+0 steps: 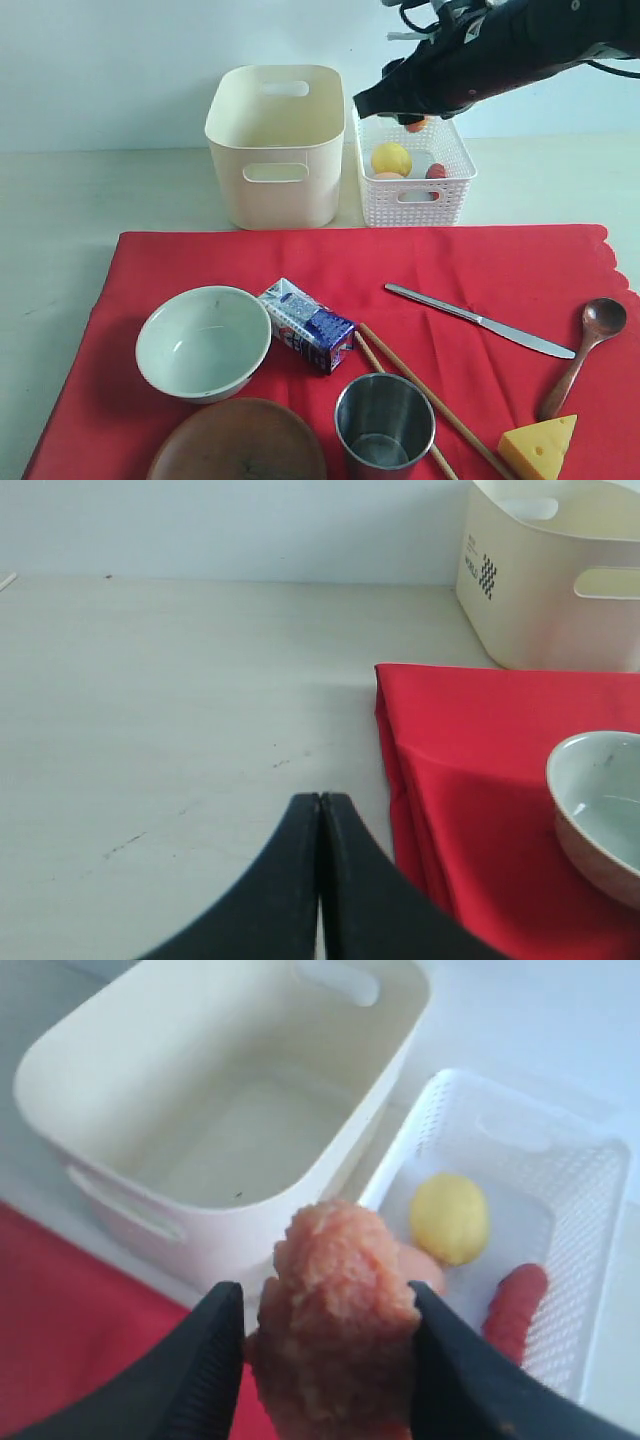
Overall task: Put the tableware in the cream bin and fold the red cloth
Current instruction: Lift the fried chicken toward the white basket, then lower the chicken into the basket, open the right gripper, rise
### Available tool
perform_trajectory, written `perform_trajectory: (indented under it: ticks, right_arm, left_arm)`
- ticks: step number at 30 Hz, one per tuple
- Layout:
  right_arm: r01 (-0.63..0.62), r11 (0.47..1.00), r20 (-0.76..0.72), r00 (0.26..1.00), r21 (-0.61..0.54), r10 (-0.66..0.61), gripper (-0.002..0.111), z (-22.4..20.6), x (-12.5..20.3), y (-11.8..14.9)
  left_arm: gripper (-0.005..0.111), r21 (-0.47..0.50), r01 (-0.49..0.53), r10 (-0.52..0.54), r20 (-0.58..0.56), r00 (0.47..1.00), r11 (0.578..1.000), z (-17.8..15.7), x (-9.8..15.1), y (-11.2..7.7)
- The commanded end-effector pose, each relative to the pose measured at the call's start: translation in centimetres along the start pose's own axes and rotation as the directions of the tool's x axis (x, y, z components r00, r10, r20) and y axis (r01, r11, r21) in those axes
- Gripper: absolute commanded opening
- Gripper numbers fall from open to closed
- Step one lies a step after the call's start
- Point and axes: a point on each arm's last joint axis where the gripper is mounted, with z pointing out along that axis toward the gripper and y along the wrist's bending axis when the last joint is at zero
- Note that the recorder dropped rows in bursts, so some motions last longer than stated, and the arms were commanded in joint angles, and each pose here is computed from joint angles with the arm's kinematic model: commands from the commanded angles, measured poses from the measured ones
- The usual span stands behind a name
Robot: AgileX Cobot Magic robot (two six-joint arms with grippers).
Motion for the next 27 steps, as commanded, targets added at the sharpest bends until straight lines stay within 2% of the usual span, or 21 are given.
perform_trajectory:
  ticks: [1,7,11,20,27]
  right_arm:
    - [-0.039,0.997,0.079,0.996,0.07,0.034,0.0,1.4,0.1,-2.6]
    - [-0.08,0.987,0.122,0.99,0.138,0.063,0.0,4.0,1.3,-5.5]
    - [-0.085,0.984,0.089,0.993,0.155,0.071,0.0,6.3,1.8,-6.9]
    - [-0.019,0.991,-0.06,0.998,0.13,0.027,0.0,12.0,2.2,-7.9]
    - [0.043,0.992,-0.154,0.988,0.118,-0.024,0.0,14.6,3.2,-8.2]
  left_arm:
    - [0.0,0.005,-0.001,0.001,0.016,1.0,1.0,0.0,0.0,0.0]
    - [0.0,0.005,-0.001,0.001,0.016,1.0,1.0,0.0,0.0,0.0]
    - [0.0,0.005,-0.001,0.001,0.016,1.0,1.0,0.0,0.0,0.0]
    - [0.0,0.005,-0.001,0.001,0.016,1.0,1.0,0.0,0.0,0.0]
    - [0.0,0.005,-0.001,0.001,0.016,1.0,1.0,0.0,0.0,0.0]
